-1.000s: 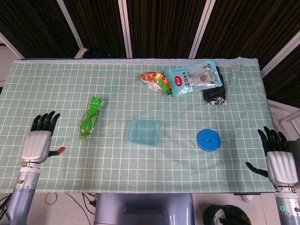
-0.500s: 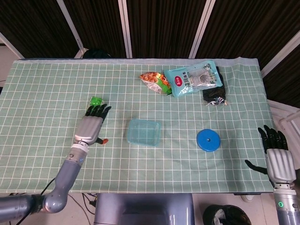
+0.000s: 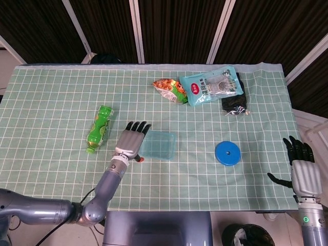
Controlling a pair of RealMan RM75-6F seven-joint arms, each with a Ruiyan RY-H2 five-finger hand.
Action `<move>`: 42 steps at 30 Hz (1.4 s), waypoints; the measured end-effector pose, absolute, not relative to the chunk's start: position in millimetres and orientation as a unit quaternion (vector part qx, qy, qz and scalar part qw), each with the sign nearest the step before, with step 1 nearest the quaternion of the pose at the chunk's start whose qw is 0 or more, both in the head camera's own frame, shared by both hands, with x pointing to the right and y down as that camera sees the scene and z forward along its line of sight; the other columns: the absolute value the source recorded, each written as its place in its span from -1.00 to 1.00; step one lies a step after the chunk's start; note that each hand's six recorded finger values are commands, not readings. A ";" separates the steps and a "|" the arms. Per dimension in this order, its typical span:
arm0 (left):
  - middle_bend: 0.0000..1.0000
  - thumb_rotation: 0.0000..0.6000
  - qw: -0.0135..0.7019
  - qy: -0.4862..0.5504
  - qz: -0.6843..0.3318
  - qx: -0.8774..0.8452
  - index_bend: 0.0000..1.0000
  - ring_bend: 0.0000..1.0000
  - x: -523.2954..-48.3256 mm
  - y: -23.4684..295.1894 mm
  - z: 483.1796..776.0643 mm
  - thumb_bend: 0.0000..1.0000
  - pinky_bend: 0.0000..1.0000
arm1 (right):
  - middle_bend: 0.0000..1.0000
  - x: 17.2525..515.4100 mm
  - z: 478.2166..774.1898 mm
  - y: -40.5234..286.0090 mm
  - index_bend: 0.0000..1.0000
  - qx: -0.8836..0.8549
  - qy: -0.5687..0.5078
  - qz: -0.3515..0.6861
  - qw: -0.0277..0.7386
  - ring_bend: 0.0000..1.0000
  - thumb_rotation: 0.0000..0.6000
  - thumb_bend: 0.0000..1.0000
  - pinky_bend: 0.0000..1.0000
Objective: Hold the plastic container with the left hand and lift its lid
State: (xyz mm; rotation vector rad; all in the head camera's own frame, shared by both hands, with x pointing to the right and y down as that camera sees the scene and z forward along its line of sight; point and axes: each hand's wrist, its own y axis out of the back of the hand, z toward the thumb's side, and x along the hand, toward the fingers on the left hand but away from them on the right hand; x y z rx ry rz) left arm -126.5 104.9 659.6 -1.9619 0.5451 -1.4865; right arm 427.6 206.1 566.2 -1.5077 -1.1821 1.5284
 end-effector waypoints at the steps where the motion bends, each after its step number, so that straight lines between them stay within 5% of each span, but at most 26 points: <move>1: -1.00 1.00 0.304 0.204 -0.563 -0.741 -1.00 -1.00 -124.3 104.7 661.4 -1.00 -1.00 | -1.00 427.7 566.5 206.2 -1.00 -0.579 -0.454 0.587 0.337 -1.00 1.00 -0.70 -1.00; 20: -1.00 1.00 0.287 0.155 -0.572 -0.752 -1.00 -1.00 -86.6 101.9 700.8 -1.00 -1.00 | -1.00 428.4 572.5 206.8 -1.00 -0.579 -0.451 0.600 0.318 -1.00 1.00 -0.70 -1.00; 24: -0.93 1.00 0.290 0.145 -0.568 -0.757 -0.91 -0.87 -77.0 102.6 707.5 -0.99 -0.67 | -1.00 428.8 572.7 206.9 -1.00 -0.579 -0.451 0.601 0.316 -1.00 1.00 -0.70 -1.00; 28: -0.46 1.00 0.300 0.143 -0.560 -0.759 -0.48 -0.43 -69.5 100.6 710.8 -0.88 -0.15 | -1.00 428.4 571.9 206.7 -1.00 -0.579 -0.454 0.600 0.315 -1.00 1.00 -0.70 -1.00; 31: -0.32 1.00 0.317 0.144 -0.546 -0.762 -0.40 -0.32 -61.9 99.3 709.7 -0.87 -0.09 | -1.00 427.6 572.3 207.4 -1.00 -0.581 -0.454 0.599 0.312 -1.00 1.00 -0.70 -1.00; 42: -0.33 1.00 0.386 0.107 -0.454 -0.796 -0.39 -0.36 -37.0 104.5 697.7 -0.87 -0.12 | -1.00 411.2 571.5 203.3 -1.00 -0.595 -0.443 0.588 0.322 -1.00 1.00 -0.70 -1.00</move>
